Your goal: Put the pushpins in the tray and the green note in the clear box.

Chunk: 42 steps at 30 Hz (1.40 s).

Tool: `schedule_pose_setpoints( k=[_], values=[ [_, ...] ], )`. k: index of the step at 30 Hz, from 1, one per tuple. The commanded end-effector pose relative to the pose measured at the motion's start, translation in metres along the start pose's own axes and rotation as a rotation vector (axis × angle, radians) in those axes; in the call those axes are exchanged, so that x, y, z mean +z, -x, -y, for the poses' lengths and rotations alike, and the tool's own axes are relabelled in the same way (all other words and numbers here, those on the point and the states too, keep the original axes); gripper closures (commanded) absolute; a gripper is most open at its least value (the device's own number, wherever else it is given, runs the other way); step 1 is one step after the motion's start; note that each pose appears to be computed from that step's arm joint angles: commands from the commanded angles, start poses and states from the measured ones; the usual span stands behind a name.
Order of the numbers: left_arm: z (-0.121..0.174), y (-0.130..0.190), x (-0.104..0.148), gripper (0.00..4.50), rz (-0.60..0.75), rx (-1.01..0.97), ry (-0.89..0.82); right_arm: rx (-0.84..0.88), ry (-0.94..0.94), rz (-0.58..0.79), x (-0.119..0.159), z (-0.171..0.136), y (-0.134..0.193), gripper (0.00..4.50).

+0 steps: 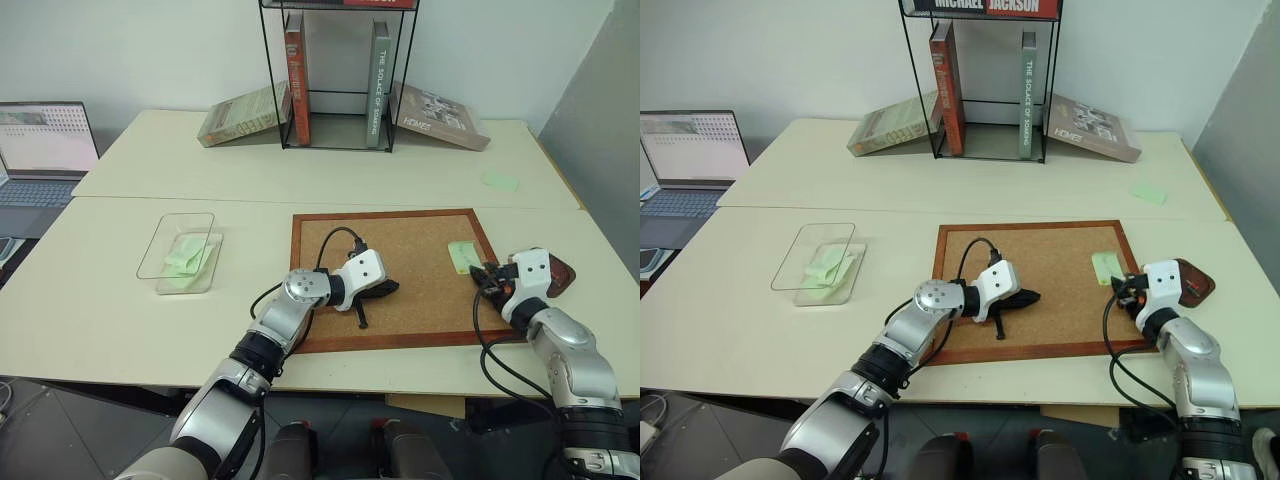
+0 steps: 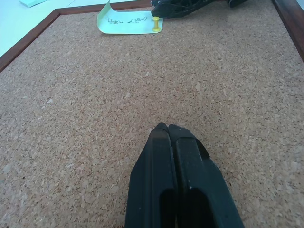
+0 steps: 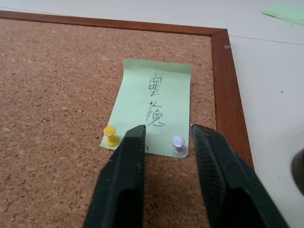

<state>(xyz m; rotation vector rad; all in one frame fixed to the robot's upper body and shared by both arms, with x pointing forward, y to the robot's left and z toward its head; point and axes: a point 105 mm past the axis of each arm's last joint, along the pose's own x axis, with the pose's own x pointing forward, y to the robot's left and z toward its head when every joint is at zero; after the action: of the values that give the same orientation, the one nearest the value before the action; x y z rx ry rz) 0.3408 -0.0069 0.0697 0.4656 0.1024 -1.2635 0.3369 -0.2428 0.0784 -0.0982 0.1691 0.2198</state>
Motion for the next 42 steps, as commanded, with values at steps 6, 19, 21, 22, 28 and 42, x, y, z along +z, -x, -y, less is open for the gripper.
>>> schedule_pose_setpoints(
  k=[6, 19, 21, 22, 28, 42],
  values=[
    [0.017, 0.0, -0.027, 4.5, -0.095, -0.057, 0.036, 0.002, 0.012, 0.096, 0.018, -0.001, 0.006, 4.42],
    [0.02, -0.001, -0.027, 4.5, -0.1, -0.072, 0.027, 0.033, -0.01, 0.251, 0.049, -0.01, 0.01, 4.42],
    [0.02, -0.001, -0.027, 4.5, -0.101, -0.072, 0.027, 0.031, -0.009, 0.259, 0.052, -0.01, 0.011, 4.42],
    [0.02, -0.001, -0.027, 4.5, -0.101, -0.072, 0.028, 0.031, -0.01, 0.262, 0.053, -0.01, 0.012, 4.42],
    [0.02, -0.002, -0.027, 4.5, -0.102, -0.072, 0.028, -0.004, 0.003, 0.279, 0.062, 0.001, 0.017, 4.42],
    [0.021, -0.004, -0.026, 4.5, -0.098, -0.079, 0.008, -0.388, 0.174, 0.007, 0.02, 0.082, 0.025, 4.42]
  ],
)
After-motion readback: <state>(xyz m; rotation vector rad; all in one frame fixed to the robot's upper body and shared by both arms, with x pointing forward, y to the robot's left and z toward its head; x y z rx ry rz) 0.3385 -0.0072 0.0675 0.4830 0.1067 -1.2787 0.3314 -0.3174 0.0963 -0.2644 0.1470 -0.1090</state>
